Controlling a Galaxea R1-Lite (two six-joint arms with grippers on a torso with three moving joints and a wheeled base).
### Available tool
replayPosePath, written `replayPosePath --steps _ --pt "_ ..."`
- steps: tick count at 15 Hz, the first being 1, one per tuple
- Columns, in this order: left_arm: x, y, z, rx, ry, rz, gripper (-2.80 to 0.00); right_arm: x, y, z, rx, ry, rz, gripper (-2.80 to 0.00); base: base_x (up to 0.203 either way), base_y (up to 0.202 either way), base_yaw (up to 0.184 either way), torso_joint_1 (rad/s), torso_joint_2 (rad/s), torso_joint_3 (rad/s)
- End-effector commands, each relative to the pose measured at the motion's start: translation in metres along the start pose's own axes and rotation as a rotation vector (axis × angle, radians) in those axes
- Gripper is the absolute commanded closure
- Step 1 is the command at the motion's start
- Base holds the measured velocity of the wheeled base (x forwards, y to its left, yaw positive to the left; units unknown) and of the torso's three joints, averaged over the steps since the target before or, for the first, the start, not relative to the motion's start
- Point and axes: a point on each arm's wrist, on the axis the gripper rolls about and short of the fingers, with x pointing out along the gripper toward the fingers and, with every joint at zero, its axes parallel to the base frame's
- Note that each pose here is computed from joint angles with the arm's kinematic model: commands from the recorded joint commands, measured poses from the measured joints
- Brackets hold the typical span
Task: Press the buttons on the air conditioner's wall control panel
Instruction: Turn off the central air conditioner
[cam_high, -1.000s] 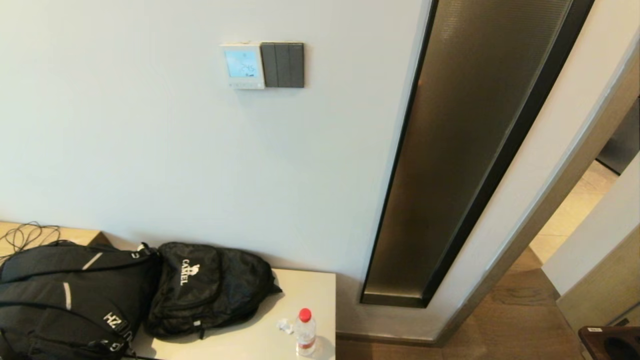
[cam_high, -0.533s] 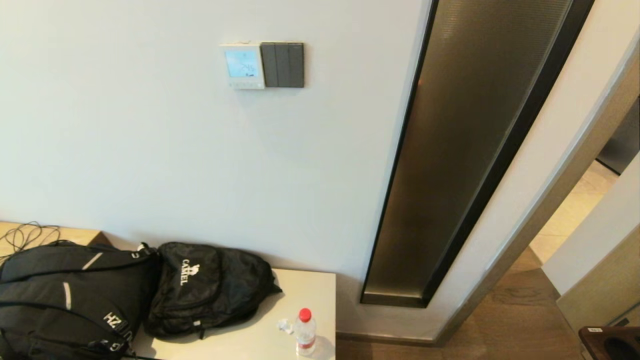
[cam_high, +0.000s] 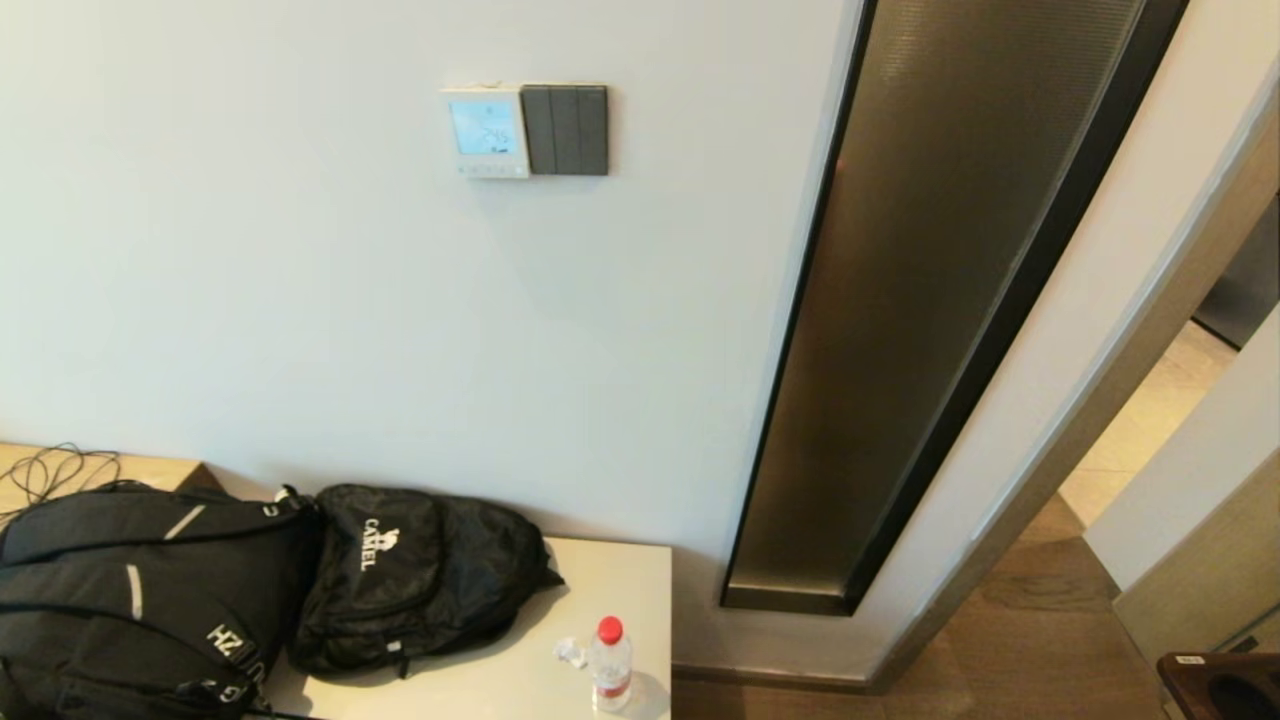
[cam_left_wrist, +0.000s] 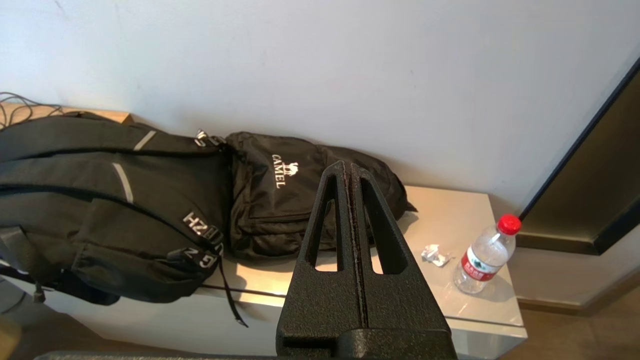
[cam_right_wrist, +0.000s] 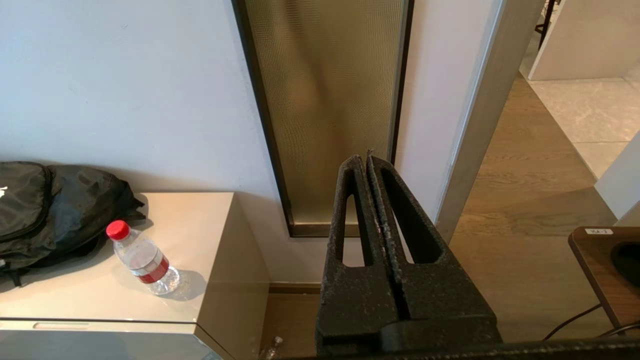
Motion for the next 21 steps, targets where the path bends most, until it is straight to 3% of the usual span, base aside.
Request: replayPosePath --steps 1,21 --pt "0.0001 0.0000 -0.0002 -0.002 0.003 0.001 0.00 0.0001 0.0000 0.0001 0.000 0.001 0.001 0.00 0.000 0.000 0.000 0.000 0.00 0.000" --pt "0.0002 0.0000 0.0000 -0.002 0.003 -0.001 0.00 0.0001 0.0000 -0.0002 0.000 0.000 0.002 0.00 0.000 0.000 0.000 0.000 0.00 0.000"
